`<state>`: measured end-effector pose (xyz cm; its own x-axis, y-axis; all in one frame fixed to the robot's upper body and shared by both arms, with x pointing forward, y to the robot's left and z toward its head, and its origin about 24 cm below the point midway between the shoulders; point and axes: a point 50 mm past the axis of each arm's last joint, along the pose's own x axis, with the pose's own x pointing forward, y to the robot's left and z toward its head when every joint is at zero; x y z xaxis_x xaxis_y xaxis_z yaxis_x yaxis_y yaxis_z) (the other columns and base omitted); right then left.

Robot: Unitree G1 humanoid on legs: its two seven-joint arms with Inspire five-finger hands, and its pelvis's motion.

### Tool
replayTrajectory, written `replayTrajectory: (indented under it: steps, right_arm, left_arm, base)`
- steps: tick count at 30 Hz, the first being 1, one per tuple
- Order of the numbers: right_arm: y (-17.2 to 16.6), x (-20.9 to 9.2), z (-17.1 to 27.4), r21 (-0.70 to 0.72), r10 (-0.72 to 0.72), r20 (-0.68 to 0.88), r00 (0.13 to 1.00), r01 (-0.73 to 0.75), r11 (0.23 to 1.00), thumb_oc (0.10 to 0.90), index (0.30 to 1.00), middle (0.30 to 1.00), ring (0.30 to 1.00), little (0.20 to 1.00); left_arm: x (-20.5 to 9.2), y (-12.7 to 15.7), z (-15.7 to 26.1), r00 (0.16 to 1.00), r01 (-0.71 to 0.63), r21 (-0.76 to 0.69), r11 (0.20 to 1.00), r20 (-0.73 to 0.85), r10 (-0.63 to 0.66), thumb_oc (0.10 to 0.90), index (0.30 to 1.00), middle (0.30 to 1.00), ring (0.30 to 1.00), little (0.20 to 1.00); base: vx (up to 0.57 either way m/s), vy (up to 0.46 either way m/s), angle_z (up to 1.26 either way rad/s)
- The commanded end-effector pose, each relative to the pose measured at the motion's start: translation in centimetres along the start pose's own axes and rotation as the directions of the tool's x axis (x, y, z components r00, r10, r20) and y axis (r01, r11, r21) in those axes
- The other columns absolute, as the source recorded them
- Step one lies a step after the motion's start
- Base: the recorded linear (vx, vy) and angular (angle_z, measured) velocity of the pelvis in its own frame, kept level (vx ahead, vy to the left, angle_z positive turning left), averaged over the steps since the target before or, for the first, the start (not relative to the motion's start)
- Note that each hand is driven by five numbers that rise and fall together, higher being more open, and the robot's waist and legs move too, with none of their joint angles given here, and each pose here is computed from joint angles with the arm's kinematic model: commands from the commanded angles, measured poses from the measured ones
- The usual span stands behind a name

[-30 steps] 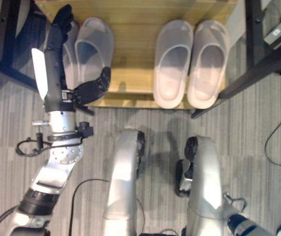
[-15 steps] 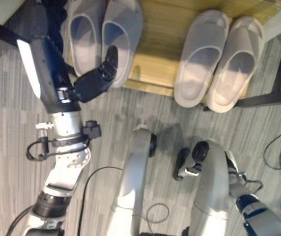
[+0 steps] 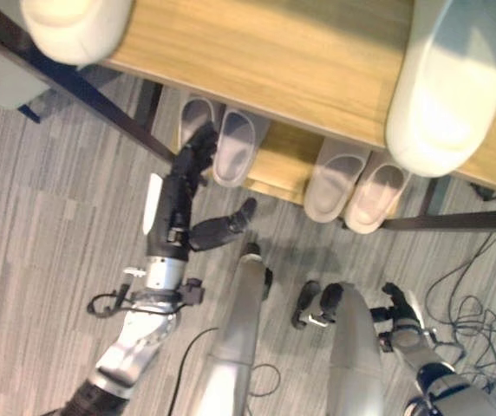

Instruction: Arrange the slippers neatly on the shoe rack.

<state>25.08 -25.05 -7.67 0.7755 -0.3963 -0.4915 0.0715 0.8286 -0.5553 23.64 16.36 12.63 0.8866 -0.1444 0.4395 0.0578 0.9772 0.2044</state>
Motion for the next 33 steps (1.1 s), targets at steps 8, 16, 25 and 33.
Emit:
replayTrajectory:
  steps: [8,16,25,33]
  right_arm:
    - [5.2,-5.5,-9.2,0.0,0.157,-0.249,0.956,-0.162,0.987,0.8,0.9,0.9,0.9,0.9]
    - [7.9,-8.7,-11.9,0.032,0.299,-0.311,0.902,-0.304,0.952,0.8,0.9,0.9,0.9,0.9]
    - [8.4,-9.9,-13.1,0.024,0.32,-0.339,0.885,-0.332,0.943,0.8,0.9,0.9,0.9,0.9]
    - [8.1,-6.7,-6.6,0.191,0.212,-0.121,0.97,-0.187,0.964,0.8,0.9,0.9,0.9,0.9]
  left_arm:
    - [-4.6,-1.7,-3.3,0.972,0.145,-0.046,0.988,-0.181,-0.151,0.8,0.9,0.9,0.9,0.9]
    - [-8.0,-3.9,-7.9,0.908,0.151,-0.042,0.988,-0.388,-0.155,0.8,0.9,0.9,0.9,0.9]
    - [-9.8,-4.2,-10.3,0.853,0.033,-0.066,0.997,-0.517,-0.062,0.8,0.9,0.9,0.9,0.9]
    - [-9.4,-5.2,-10.7,0.853,0.152,-0.012,0.988,-0.503,-0.137,0.8,0.9,0.9,0.9,0.9]
  base:
    - [0.09,-0.035,0.21]
    - [0.04,-0.126,0.23]
    - [0.01,0.233,-0.18]
    - [-0.05,0.6,-0.3]
